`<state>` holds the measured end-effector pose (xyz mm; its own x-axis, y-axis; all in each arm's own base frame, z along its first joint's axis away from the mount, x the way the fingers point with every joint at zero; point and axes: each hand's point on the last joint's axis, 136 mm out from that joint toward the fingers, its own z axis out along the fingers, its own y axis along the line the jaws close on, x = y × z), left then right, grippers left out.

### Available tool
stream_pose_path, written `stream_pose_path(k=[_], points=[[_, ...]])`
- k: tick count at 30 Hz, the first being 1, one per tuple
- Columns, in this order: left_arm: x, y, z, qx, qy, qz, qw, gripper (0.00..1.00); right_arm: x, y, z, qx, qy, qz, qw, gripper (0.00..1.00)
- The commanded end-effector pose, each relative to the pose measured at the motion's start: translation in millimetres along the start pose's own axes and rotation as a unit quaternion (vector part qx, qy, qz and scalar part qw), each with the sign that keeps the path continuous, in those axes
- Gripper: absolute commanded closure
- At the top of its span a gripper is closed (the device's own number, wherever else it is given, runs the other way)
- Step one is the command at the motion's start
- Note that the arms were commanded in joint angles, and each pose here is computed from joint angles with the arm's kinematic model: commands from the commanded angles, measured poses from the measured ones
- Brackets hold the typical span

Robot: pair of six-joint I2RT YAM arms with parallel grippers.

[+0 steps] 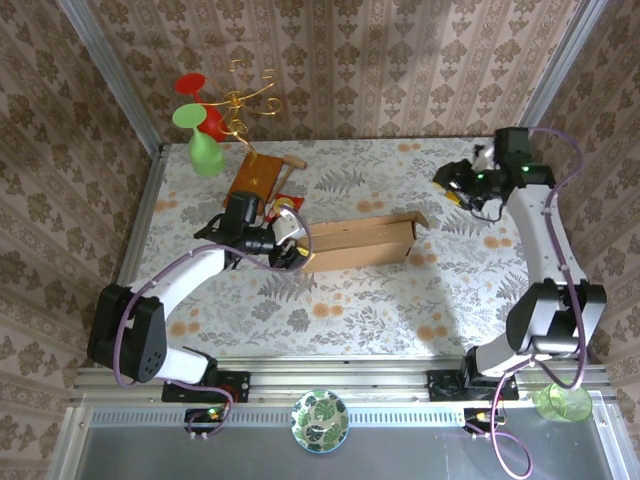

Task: Fold the paper box

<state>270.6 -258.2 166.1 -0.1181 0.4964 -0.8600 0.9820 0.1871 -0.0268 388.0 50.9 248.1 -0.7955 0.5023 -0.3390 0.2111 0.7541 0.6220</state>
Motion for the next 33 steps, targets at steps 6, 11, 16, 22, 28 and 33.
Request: stream_pose_path(k=[6,11,16,22,28,33], points=[[2,1,-14,0.012,0.0,-0.016,1.0,0.43,47,12,-7,0.072,0.0,-0.28,0.957,0.5],[5,4,-12,0.019,0.005,-0.019,1.0,0.44,53,3,-1,0.086,0.018,-0.313,0.946,0.49],[6,7,-10,0.021,0.007,-0.021,1.0,0.44,67,16,18,0.053,0.07,-0.344,0.935,0.52],[5,12,-8,0.021,0.004,-0.022,1.0,0.44,65,9,24,0.08,0.077,-0.342,0.933,0.54],[4,13,-7,0.02,0.002,-0.021,1.0,0.44,60,9,30,0.088,0.082,-0.338,0.933,0.64],[3,14,-7,0.021,0.002,-0.021,1.0,0.44,55,7,33,0.098,0.082,-0.336,0.933,0.74]])
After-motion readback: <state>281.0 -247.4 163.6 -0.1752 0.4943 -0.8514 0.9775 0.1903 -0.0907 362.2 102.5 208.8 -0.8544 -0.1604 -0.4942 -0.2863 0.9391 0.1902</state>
